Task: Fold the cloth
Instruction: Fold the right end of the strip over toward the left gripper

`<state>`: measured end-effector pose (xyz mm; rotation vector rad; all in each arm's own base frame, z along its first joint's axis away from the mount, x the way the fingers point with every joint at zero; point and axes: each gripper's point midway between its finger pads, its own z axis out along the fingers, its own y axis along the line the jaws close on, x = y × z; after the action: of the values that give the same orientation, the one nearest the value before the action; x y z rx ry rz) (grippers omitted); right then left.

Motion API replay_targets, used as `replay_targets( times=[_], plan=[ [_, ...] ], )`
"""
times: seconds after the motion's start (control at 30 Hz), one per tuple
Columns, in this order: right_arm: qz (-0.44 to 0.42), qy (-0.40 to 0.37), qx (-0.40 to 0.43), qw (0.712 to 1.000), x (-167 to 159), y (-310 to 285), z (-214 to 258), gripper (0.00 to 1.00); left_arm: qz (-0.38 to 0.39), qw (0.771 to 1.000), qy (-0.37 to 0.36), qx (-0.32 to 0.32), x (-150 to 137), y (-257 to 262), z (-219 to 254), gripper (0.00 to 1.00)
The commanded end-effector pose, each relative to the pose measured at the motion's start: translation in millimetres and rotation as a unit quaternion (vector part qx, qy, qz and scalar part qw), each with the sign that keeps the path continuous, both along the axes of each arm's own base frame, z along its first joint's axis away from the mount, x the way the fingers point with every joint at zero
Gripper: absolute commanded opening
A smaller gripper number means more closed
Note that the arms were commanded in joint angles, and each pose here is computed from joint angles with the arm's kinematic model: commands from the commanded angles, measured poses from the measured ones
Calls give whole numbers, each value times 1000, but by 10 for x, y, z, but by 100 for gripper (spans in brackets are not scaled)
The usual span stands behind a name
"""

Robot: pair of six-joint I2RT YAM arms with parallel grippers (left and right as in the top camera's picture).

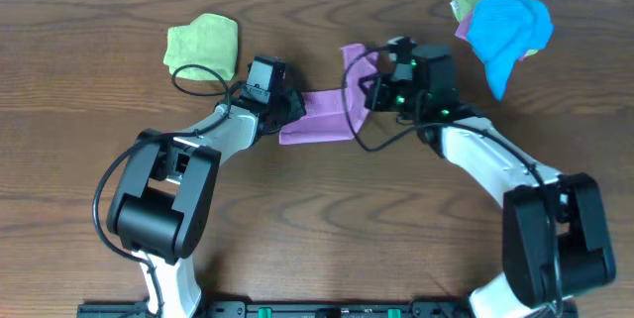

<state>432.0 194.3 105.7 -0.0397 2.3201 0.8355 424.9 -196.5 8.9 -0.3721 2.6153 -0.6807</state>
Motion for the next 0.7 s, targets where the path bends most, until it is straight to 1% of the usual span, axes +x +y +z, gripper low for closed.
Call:
replay_targets(
  times=[0.0, 0.17, 0.3, 0.47, 0.67],
  plan=[
    [35, -34, -18, 999, -31, 222, 151, 1, -6, 1000, -9, 20, 44, 29, -30, 6],
    [66, -28, -37, 997, -201, 445, 76, 1, 3, 1000, -16, 17, 120, 102, 8, 6],
    [84, -33, -69, 993, -315, 585, -1, 1, -6, 999, -42, 18, 252, 149, 194, 6],
    [95, -31, -77, 992, -378, 686, -55, 1, -14, 998, -59, 22, 358, 173, 460, 6],
    [95, -36, -89, 991, -395, 722, -75, 1, -20, 996, -83, 33, 404, 225, 713, 6]
  ],
)
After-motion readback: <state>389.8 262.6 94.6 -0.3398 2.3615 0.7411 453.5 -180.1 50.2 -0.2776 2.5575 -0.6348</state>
